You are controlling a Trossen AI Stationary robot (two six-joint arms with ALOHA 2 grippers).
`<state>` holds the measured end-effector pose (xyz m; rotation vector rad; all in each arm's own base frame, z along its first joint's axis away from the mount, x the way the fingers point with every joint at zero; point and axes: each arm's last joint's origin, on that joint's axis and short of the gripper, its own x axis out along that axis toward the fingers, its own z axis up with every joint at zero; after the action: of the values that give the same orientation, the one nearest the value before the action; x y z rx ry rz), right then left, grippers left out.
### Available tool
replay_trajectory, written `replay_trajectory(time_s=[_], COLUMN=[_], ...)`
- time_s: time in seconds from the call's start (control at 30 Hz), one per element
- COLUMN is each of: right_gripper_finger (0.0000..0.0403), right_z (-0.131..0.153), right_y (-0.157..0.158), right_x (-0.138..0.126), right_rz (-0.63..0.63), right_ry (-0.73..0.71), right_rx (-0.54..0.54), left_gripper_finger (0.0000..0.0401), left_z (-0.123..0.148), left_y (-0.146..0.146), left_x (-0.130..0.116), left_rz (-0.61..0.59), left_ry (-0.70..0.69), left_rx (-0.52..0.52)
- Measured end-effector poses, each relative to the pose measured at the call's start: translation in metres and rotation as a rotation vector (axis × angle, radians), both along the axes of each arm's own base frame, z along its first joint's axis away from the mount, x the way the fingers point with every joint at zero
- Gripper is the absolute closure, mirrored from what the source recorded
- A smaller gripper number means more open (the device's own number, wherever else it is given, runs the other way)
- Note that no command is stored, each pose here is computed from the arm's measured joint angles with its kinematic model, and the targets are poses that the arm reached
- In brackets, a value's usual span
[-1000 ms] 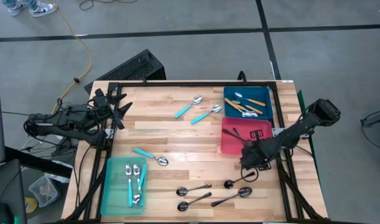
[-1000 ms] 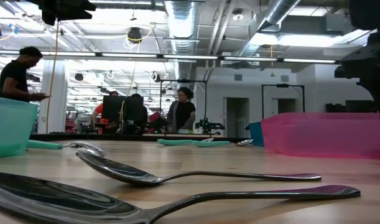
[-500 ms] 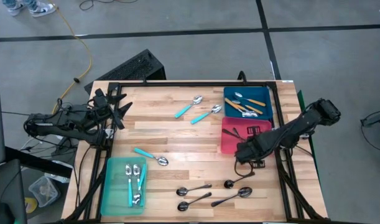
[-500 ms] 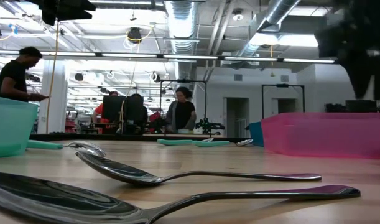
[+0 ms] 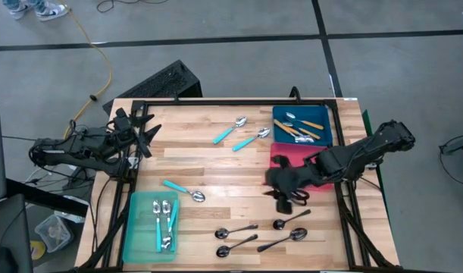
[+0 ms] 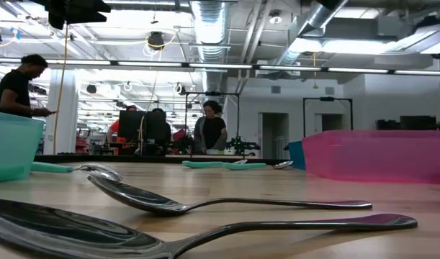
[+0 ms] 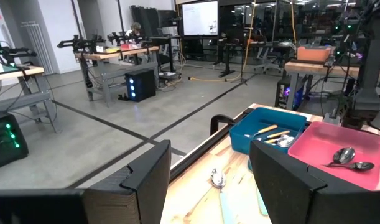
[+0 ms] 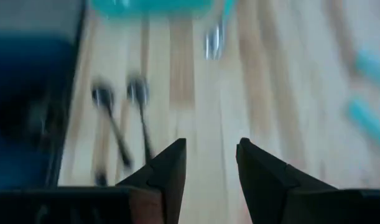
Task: Sort silverware by color (type)
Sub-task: Put the blue spoon into the skyblue bin
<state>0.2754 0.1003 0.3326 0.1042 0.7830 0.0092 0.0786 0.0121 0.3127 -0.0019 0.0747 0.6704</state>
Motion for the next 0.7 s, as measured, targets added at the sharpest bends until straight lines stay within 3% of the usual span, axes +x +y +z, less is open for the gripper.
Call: replay_trajectory(time_s=[0.1,0.2,0.5,0.7], right_gripper_finger=[0.0241,0.0241,0.0241,0.0241], right_z=[0.009,0.008,-0.051,-0.098], right_y=[-0.007,-0.019,-0.027,-0.019], right_x=[0.014,0.038,0.112,0.152], right_rz=[-0.024,-0.079,-0.062,-0.071], right_ry=[-0.149,-0.254,-0.338,-0.462], right_rx=[-0.072,-0.070,-0.143,-0.117], left_gripper_finger=[0.0195,0.0195,0.0195,0.0195], left_z=[0.000,0.000,0.000,0.000], left_y=[0.000,0.000,0.000,0.000], left_x=[0.000,0.000,0.000,0.000], left_rz=[0.000,0.000,-0.003,-0.003], left_ry=[0.000,0.000,0.000,-0.001], left_rx=[0.000,0.000,-0.001,-0.001])
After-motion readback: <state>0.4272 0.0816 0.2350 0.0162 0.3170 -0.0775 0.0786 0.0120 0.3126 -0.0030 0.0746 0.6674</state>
